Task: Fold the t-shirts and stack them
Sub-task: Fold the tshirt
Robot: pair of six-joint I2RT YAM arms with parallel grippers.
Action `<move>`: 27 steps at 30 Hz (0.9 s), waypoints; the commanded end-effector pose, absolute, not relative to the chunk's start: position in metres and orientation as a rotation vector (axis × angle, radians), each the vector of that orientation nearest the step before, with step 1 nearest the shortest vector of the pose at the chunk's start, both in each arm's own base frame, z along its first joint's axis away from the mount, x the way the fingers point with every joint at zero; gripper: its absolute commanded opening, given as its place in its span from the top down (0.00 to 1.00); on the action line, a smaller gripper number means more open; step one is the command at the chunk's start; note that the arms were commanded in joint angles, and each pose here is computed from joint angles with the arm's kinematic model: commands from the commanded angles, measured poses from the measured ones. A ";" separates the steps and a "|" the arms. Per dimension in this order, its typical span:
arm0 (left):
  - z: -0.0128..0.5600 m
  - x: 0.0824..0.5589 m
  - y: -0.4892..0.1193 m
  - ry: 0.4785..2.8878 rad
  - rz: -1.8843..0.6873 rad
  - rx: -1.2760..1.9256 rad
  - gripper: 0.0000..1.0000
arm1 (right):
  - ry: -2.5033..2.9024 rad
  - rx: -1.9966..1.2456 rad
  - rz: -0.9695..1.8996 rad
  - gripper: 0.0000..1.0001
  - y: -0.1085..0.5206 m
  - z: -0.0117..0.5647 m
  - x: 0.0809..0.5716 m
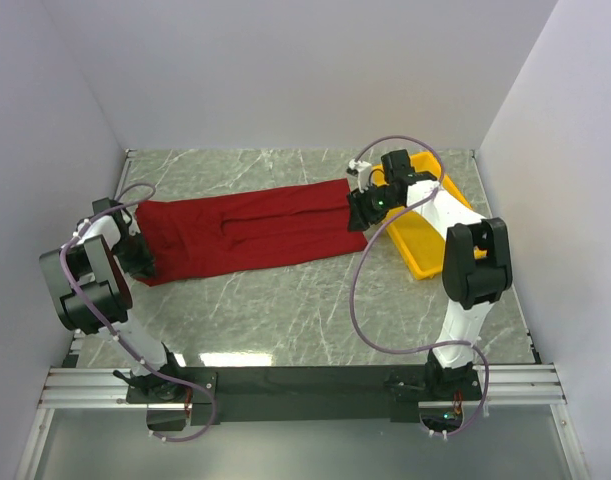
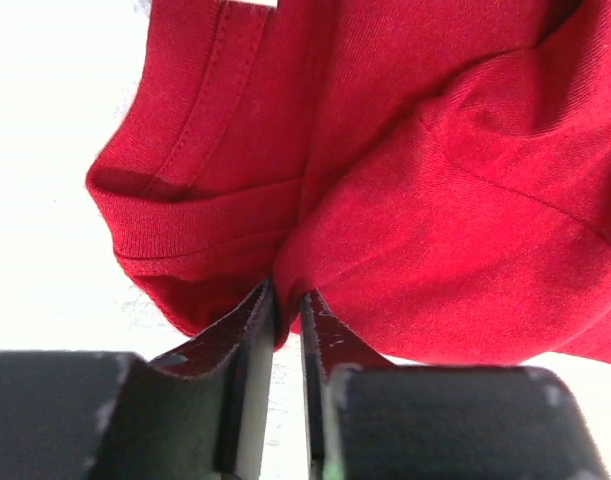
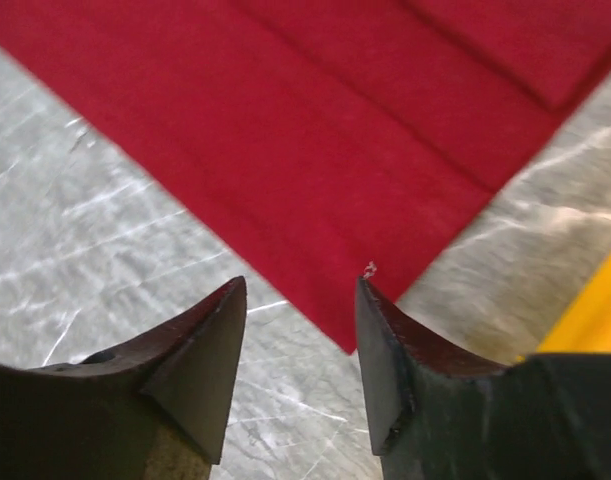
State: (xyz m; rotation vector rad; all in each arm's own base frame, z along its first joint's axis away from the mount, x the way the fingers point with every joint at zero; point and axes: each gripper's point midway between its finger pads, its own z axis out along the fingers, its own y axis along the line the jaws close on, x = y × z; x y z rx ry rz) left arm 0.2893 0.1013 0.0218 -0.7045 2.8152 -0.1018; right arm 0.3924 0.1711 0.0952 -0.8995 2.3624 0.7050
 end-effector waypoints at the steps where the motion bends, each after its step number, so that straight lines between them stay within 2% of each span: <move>1: 0.038 0.305 0.107 2.763 -0.079 -0.669 0.80 | 2.423 -0.780 0.612 0.46 0.160 0.099 0.411; 8: 0.044 0.305 0.105 2.747 -0.094 -0.673 0.91 | 2.549 -0.685 0.448 0.47 0.138 0.080 0.410; 14: 0.050 0.304 0.102 2.731 -0.113 -0.671 0.92 | 2.633 -0.647 0.392 0.46 0.128 0.063 0.398; 21: 0.054 0.306 0.101 2.722 -0.124 -0.668 0.99 | 2.680 -0.640 0.422 0.48 0.133 0.051 0.384; 27: 0.055 0.306 0.100 2.720 -0.128 -0.667 0.99 | 2.703 -0.616 0.473 0.49 0.140 0.042 0.382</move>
